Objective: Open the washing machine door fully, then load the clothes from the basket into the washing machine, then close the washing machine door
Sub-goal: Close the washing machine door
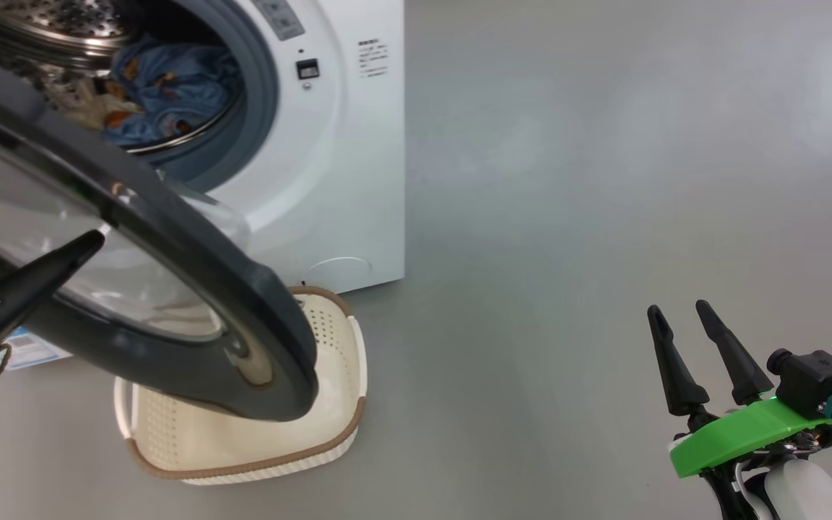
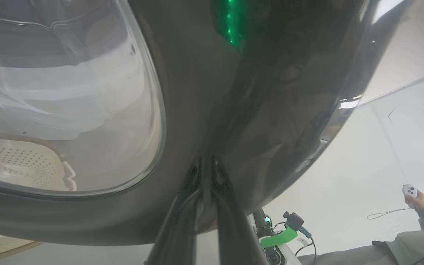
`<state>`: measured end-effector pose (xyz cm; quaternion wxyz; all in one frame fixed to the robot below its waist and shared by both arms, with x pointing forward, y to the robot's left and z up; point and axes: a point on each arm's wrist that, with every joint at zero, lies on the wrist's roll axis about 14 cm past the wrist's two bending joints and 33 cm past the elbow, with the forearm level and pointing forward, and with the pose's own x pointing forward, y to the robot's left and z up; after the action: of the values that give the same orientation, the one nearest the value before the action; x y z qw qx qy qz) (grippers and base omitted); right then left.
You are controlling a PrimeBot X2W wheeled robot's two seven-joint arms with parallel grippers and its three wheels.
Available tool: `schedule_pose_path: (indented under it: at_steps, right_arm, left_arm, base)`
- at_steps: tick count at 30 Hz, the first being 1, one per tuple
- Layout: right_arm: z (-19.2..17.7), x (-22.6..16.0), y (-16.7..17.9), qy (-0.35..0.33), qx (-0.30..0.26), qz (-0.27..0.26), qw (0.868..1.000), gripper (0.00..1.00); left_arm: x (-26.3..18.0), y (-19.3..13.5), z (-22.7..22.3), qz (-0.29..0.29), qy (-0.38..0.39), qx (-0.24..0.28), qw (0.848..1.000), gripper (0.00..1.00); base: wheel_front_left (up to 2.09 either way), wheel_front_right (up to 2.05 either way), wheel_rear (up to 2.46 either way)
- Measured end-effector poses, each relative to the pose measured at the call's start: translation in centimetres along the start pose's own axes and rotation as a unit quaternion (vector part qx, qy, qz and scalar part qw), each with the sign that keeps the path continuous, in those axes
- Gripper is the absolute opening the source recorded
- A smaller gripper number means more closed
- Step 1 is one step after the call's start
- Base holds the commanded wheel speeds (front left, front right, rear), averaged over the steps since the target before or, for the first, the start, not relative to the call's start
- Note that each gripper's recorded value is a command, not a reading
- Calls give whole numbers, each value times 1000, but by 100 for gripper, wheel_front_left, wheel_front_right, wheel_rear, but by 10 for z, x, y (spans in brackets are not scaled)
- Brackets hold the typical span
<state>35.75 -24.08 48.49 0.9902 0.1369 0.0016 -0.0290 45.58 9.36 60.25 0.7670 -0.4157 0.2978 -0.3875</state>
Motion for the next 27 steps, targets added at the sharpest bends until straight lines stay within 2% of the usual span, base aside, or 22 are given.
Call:
schedule_pose_path:
  at_steps: [4,5,6,7,8,14,19,23,27]
  right_arm:
    - [-1,4,6,2,-1,10,1000,100]
    - [-1,5,7,2,-1,13,1000,100]
    - [-2,7,9,3,-2,17,1000,100]
    - [-2,8,11,3,-2,20,1000,100]
    - [-2,9,13,3,-2,23,1000,100]
    - [-4,16,23,5,-1,40,999,100]
    - [-5,20,30,6,-1,50,999,100]
    - [-4,21,33,5,-1,54,999,100]
    - [-3,23,34,3,-3,58,998,100]
  left_arm:
    - [-8,0,1,3,-8,3,1000,0]
    - [-11,1,2,7,-13,5,1000,11]
    - [-14,2,3,11,-21,8,1000,42]
    - [-17,3,5,16,-29,12,999,84]
    - [-21,4,7,18,-38,17,999,100]
    - [-45,16,17,49,-101,43,993,100]
    - [-66,31,29,87,-170,69,979,100]
    - [-82,42,37,134,-230,107,958,100]
    - [-90,47,32,178,-260,183,931,100]
  base:
    - [0,0,0]
    - [0,0,0]
    - [0,0,0]
    - [0,0,0]
    - [0,0,0]
    - [0,0,0]
    - [0,0,0]
    - [0,0,0]
    - [0,0,0]
